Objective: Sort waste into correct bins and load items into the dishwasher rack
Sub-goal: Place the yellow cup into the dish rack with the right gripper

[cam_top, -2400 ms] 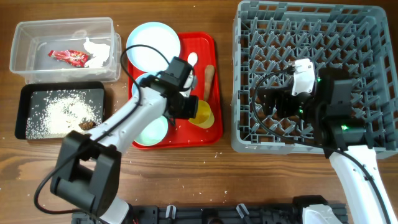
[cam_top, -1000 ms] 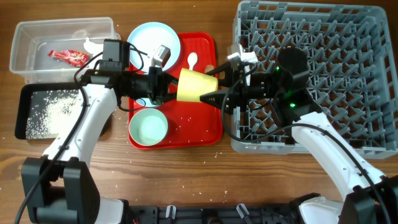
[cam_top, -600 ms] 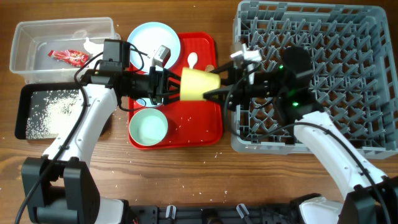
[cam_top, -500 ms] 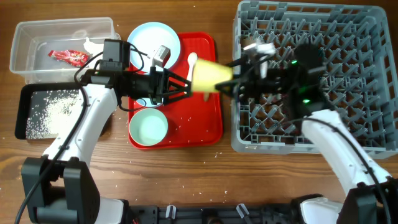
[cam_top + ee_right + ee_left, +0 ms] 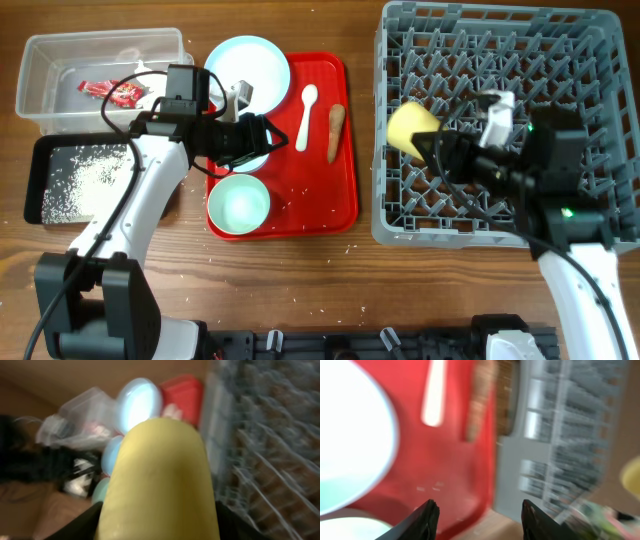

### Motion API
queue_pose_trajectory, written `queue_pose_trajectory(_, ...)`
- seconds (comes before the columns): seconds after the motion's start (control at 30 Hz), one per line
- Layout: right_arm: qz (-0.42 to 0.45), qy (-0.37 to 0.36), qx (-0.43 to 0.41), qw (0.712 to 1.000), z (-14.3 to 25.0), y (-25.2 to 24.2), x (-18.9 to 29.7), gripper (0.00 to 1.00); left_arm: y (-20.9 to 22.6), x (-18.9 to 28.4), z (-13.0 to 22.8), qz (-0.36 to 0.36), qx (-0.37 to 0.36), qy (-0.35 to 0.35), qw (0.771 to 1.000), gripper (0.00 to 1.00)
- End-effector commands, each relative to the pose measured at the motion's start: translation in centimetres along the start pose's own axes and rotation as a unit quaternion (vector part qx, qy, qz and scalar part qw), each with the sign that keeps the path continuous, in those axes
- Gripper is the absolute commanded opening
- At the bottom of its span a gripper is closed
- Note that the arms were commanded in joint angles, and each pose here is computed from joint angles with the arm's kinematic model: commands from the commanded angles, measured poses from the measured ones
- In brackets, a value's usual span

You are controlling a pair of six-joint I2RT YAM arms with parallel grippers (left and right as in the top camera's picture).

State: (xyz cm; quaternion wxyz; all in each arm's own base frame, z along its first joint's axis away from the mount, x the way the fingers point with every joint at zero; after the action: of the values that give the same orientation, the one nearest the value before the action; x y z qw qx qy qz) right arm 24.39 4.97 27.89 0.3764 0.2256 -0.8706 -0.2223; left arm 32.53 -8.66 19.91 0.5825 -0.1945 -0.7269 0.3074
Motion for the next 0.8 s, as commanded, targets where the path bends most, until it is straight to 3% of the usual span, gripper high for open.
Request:
queue_pose_trajectory(0.0,0.169,-0.01,0.008,0.986,-0.3,-0.2,3.3,0.39,0.8,0.6,-0.8,-0.089,-0.012,-0.048,0.995,0.53)
queue_pose_trajectory(0.2,0.26,0.112,-0.004,0.959,2.0,-0.9,3.1,0.4,1.2,0.7,-0.9,-0.111,-0.012,-0.058,0.992,0.55)
queue_pose_trajectory(0.37,0.265,0.23,-0.028,0.936,3.2,-3.3,-0.9,0.4,1.2,0.7,-0.9,-0.111,-0.012,-0.058,0.992,0.56)
queue_pose_trajectory(0.53,0.276,0.294,-0.045,0.914,4.2,-5.0,-3.3,0.45,1.2,0.7,-0.9,-0.111,-0.012,-0.058,0.992,0.57)
queue_pose_trajectory(0.57,0.277,0.305,-0.047,0.91,4.3,-5.3,-3.7,0.5,1.2,0.7,-0.9,-0.111,-0.012,-0.058,0.992,0.57)
queue_pose_trajectory(0.67,0.279,0.313,-0.05,0.906,4.5,-5.6,-4.1,0.82,1.2,0.7,-0.9,-0.111,-0.012,-0.058,0.992,0.58)
queue_pose_trajectory(0.7,0.279,0.311,-0.049,0.907,4.4,-5.6,-4.1,0.88,1.2,0.7,-0.9,-0.111,-0.012,-0.058,0.992,0.6)
queue_pose_trajectory(0.77,0.277,0.294,-0.047,0.914,3.6,-5.1,-3.7,0.9,1.2,0.7,-0.9,-0.111,-0.012,-0.058,0.992,0.6)
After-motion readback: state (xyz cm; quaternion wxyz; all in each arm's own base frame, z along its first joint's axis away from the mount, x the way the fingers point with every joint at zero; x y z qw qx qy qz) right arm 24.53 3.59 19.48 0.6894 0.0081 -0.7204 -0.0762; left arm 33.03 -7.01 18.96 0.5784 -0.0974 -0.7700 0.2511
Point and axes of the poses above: each gripper's point midway between its finger pads, its own x axis back along the fingers, its own y axis along the line the jaws close on, z = x × y, the point moved 9 cm from there along x, back along the fingers, and after that the axes turned 4 degrees about x, right-handed, at the moved point
